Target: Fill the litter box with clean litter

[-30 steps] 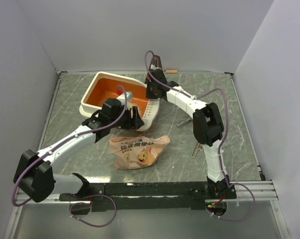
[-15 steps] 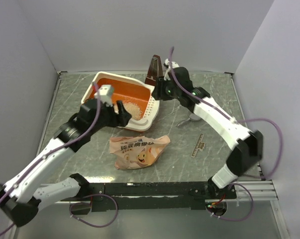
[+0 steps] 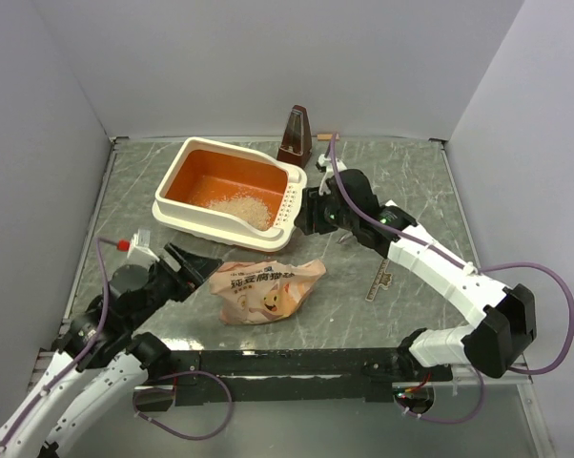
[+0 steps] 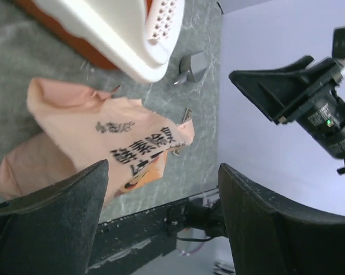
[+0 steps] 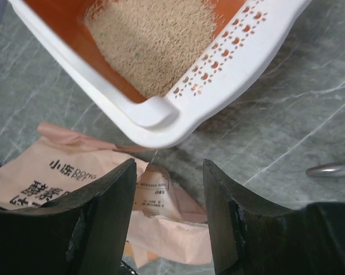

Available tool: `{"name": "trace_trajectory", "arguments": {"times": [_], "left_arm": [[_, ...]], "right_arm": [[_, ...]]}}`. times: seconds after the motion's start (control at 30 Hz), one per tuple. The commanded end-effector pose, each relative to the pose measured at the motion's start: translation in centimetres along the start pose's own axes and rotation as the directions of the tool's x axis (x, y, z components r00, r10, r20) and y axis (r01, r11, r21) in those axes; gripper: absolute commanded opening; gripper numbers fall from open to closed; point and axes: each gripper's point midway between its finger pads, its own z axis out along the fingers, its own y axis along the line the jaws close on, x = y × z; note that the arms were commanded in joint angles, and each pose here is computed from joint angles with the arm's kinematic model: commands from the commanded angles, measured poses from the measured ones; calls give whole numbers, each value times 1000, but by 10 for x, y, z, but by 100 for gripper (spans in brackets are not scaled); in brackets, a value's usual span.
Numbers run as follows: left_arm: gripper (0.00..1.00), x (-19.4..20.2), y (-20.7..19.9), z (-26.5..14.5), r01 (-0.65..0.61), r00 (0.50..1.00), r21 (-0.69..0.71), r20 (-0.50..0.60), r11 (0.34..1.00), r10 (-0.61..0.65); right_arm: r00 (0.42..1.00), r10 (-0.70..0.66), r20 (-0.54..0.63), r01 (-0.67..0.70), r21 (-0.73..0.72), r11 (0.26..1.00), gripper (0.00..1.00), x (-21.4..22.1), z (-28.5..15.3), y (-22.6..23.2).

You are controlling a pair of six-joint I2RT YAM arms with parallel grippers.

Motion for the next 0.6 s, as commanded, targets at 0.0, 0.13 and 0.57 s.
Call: {"name": "trace_trajectory", "arguments": {"times": [0.0,0.13,0.57], "left_arm": [[81,9,19,0,231,973,-33,11,972,-231],[81,8,43,2,240,971,-138,51,961,-235],[85,11,55,32,227,974,-232,61,946,-218]], "right_arm": [[998,-20,63,23,-48,999,58,-8,-16,14],[998,-19,65,23,-70,997,58,-3,-18,17],[999,-15,45,20,-102,995,59,8,-7,20]]}}
